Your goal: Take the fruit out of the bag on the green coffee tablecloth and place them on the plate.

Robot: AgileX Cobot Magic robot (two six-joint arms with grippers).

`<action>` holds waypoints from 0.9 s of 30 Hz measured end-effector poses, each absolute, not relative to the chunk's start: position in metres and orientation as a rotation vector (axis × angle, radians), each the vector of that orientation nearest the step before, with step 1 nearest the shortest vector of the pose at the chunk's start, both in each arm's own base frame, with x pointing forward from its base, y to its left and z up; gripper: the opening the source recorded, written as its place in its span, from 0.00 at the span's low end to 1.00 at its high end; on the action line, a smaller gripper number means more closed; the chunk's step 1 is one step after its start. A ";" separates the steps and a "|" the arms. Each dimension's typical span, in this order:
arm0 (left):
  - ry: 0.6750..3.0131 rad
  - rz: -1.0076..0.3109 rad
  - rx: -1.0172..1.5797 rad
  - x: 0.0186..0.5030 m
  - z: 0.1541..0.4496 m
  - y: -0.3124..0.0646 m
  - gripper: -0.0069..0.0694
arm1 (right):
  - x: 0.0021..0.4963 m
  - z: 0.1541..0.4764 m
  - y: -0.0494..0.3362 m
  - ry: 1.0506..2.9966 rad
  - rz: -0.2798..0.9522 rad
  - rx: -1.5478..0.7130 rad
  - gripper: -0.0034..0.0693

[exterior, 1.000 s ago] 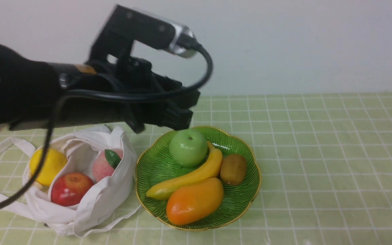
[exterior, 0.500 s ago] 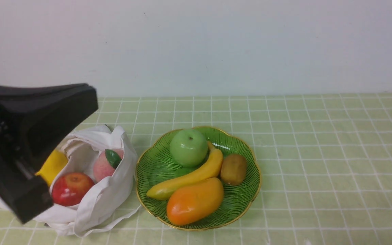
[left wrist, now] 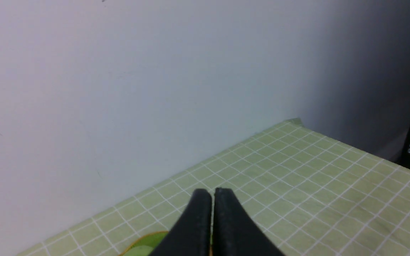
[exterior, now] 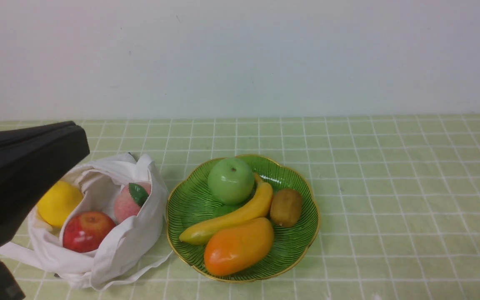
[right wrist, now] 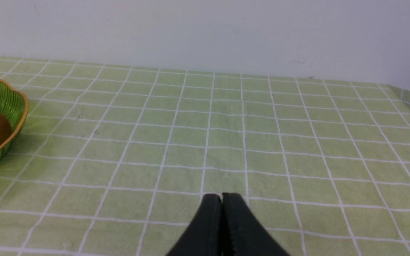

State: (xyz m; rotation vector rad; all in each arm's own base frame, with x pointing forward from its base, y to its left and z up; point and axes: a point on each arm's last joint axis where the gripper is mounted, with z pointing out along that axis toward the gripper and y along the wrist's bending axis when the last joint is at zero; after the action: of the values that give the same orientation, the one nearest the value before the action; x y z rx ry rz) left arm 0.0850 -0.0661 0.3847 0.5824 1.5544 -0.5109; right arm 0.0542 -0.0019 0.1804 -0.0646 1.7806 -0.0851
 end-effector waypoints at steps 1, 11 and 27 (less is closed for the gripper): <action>1.549 -0.495 0.586 0.085 0.385 -0.066 0.08 | 0.054 0.180 -0.002 1.781 -0.085 -0.065 0.03; 1.587 -0.392 0.487 0.085 0.357 -0.048 0.08 | 0.054 0.180 -0.002 1.781 -0.085 -0.065 0.03; 1.786 -0.028 0.110 0.056 0.186 -0.005 0.08 | 0.054 0.180 -0.002 1.781 -0.085 -0.065 0.03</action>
State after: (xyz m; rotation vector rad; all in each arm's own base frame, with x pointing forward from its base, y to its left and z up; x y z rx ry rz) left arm 0.0556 -0.0045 0.1860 0.1101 1.7859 -0.0283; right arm 0.0542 -0.0019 0.1804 -0.0646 1.7806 -0.0851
